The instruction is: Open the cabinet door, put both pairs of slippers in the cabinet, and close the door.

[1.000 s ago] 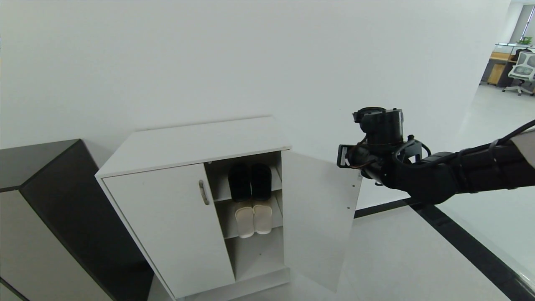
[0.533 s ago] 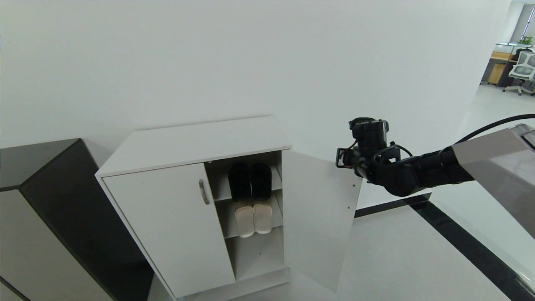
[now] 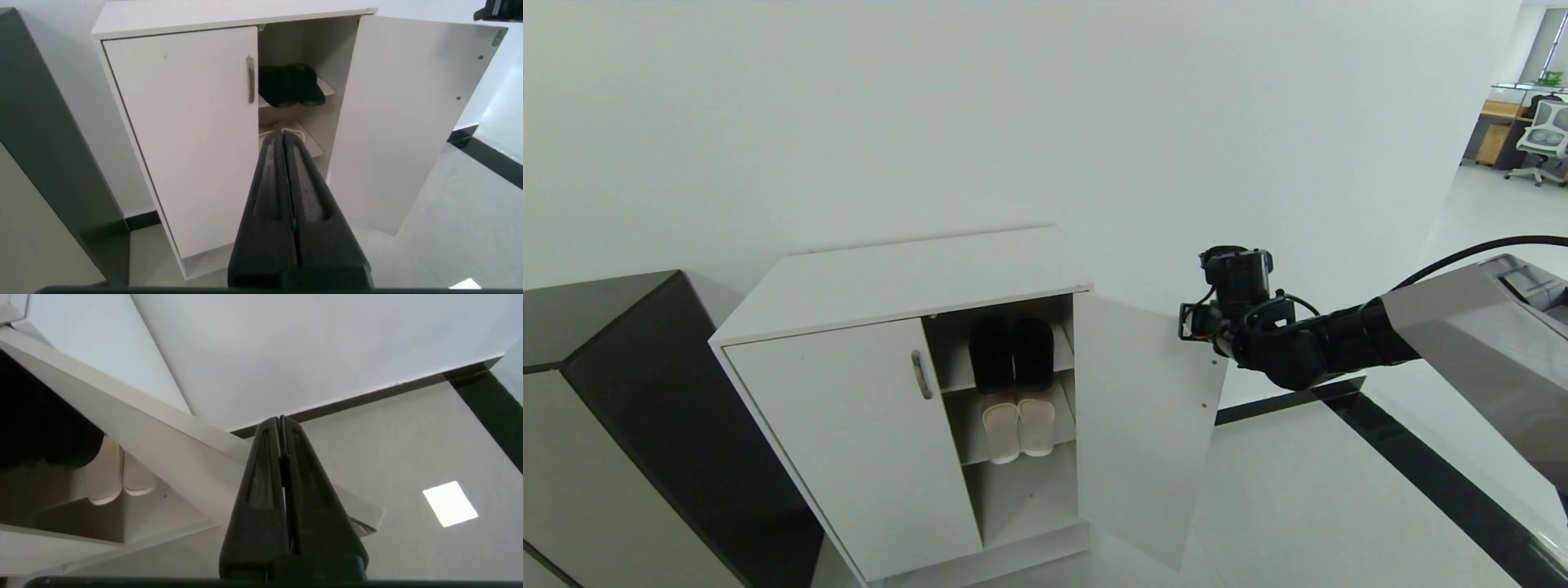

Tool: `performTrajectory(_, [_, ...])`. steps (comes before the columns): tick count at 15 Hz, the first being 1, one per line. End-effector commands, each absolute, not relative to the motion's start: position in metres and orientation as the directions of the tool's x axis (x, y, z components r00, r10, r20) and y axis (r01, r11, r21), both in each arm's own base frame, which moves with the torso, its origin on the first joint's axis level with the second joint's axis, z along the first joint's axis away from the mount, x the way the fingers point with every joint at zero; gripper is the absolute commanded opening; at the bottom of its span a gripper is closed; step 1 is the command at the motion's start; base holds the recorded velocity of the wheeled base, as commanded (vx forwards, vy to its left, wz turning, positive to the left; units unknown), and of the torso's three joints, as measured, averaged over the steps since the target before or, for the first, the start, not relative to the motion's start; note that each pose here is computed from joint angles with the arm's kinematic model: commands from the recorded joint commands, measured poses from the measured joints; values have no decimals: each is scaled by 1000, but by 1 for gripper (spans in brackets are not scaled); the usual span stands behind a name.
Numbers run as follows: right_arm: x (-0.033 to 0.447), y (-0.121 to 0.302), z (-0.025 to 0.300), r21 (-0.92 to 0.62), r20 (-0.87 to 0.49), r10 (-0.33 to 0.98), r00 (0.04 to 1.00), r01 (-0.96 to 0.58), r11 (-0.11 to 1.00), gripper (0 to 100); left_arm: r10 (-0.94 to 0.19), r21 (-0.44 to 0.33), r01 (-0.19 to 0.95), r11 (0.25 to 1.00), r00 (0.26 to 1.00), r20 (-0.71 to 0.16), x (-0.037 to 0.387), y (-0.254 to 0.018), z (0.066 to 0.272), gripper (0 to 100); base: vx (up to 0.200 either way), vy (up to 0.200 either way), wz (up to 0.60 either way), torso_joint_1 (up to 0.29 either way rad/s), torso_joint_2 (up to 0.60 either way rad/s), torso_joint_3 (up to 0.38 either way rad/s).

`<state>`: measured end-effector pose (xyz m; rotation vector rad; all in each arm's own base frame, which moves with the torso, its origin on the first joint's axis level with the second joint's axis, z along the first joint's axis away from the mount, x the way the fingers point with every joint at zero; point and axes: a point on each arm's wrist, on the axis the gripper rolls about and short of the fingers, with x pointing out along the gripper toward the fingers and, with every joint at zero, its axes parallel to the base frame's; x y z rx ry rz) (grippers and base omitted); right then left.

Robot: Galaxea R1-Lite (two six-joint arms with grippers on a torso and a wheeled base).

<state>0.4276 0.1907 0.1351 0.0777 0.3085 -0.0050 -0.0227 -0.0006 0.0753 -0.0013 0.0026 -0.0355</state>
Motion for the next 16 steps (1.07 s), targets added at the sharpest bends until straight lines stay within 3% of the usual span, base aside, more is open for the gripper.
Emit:
performTrajectory(1, [425,192,133,68,-314,8,949,14,998,0,-35,-2,35,999,999,-3,-23,-1,75,0,0,0,0,0,0,0])
performTrajectory(7, [400,197,145,46,-357,30,934,-14,999,0,-35,-2,35,999,999,-3,-23,-1,75,0,0,0,0,0,0,0])
performTrajectory(13, [320,250,164,58,-348,219,912,-212,976,0,-35,0,35,999,999,-3,-23,-1,75,0,0,0,0,0,0,0])
performTrajectory(16, [300,251,173,55,-285,274,919,-269,961,0,-35,-2,35,999,999,-3,-23,-1,75,0,0,0,0,0,0,0])
